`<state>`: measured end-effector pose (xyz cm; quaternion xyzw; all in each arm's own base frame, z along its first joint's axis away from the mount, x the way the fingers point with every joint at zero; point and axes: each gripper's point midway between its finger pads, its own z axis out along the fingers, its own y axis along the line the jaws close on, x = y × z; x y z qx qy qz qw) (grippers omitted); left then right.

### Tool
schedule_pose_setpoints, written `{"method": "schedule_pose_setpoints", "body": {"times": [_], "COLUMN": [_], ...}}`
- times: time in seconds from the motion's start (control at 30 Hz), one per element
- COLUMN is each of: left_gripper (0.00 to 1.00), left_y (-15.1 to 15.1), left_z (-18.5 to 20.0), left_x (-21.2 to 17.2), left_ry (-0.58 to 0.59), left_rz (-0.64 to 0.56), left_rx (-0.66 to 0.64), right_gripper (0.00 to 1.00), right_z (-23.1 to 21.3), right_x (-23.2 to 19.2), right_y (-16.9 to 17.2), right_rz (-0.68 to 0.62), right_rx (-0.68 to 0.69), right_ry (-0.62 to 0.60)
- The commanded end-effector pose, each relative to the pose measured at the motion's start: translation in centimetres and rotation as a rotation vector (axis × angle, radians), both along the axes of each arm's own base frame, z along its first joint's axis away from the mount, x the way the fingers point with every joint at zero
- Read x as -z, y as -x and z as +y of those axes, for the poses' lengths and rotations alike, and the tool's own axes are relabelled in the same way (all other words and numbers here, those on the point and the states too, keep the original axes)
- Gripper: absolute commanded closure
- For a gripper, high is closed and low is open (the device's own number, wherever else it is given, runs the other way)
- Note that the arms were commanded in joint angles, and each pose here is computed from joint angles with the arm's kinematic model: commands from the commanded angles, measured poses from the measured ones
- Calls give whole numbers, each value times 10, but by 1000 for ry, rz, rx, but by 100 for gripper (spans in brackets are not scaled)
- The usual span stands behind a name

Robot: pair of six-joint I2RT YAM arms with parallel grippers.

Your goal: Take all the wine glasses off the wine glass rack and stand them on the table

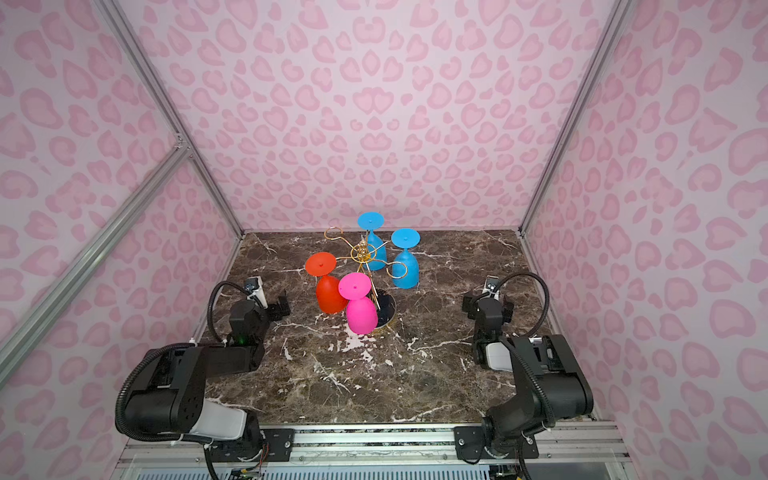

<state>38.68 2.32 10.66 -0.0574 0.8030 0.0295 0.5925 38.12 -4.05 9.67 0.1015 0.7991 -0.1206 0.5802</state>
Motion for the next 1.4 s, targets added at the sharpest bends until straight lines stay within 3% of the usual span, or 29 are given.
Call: {"method": "schedule_pose_setpoints", "body": {"times": [0.0,0.9,0.97,1.07,1.2,1.27,1.37], "left_gripper": [2,2,2,2,2,2,2], "left_y": [-1,-1,0,7,40,56,75], "left_z": [-1,-1,-3,-7,-22,-28,-34], "left_x": [-10,-12,-23,-55,-113,-131,-150], "left_ry": [4,5,11,71,178,215,285], "left_rz": [-47,-54,-28,71,-31,-25,1], "left_rx": [3,6,12,15,60,86,98], "right_gripper": [0,0,0,0,0,1,2], "right_z": [-2,-3,-7,-5,24,39,49], "right_x": [-6,-5,-20,-44,-103,-133,-170], "right_y": [-2,-2,1,6,19,26,38], "right_rz": [-24,-24,-81,20,-10,-54,-18], "right_rx": [14,2,33,56,-81,-150,-181], "right_ry": [2,-10,1,-33,-135,-216,-354]}}
